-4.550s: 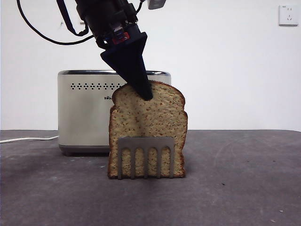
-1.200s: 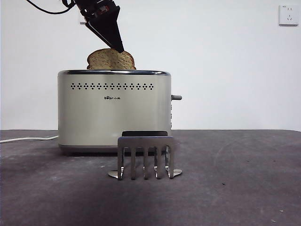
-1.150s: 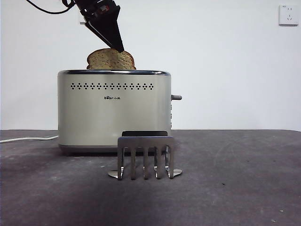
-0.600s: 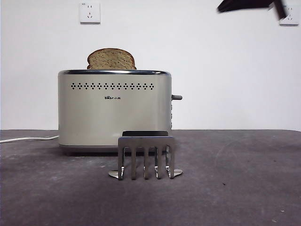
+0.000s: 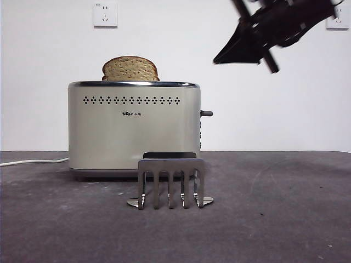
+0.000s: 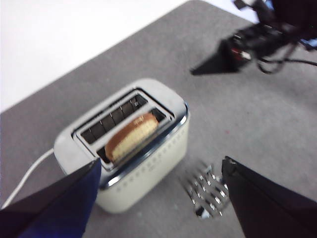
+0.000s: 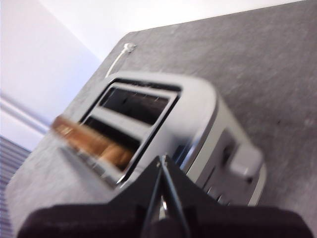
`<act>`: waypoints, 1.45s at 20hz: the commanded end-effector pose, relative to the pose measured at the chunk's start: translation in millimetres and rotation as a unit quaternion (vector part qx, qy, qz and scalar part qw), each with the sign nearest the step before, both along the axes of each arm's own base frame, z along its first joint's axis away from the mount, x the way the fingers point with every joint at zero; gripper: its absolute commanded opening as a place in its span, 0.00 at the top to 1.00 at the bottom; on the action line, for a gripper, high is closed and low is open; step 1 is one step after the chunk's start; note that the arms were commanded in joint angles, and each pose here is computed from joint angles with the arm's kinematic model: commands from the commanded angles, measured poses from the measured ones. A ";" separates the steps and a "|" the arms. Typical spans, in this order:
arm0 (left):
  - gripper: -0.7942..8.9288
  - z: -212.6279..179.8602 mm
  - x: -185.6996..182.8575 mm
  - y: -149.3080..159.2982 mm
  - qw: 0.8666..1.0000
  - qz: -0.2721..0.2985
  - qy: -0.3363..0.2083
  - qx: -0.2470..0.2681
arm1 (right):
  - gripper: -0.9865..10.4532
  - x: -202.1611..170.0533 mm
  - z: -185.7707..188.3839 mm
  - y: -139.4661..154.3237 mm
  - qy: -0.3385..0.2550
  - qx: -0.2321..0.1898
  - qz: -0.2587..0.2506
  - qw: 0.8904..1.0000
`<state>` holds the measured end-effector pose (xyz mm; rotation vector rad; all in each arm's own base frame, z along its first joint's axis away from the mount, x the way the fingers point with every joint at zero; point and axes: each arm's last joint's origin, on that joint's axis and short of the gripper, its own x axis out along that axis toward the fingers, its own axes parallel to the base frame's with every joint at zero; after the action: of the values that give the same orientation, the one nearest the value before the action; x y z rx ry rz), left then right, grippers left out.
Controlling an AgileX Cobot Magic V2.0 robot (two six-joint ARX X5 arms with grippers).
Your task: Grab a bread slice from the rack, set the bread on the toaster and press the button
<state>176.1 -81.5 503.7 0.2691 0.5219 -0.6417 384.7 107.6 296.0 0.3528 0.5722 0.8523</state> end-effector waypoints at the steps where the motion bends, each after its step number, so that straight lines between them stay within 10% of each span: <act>1: 0.50 -1.6 -4.1 1.9 1.000 0.003 0.014 0.001 | 0.92 16.6 -11.8 8.2 0.010 -0.005 -0.006 1.000; 29: 0.50 -3.8 -7.2 3.2 1.000 0.003 0.029 0.007 | 0.92 48.8 -123.4 22.8 0.109 -0.162 -0.032 0.980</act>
<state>168.9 -78.4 500.1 0.2709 0.5814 -0.6435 436.3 131.1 201.5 0.1815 0.7792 0.6781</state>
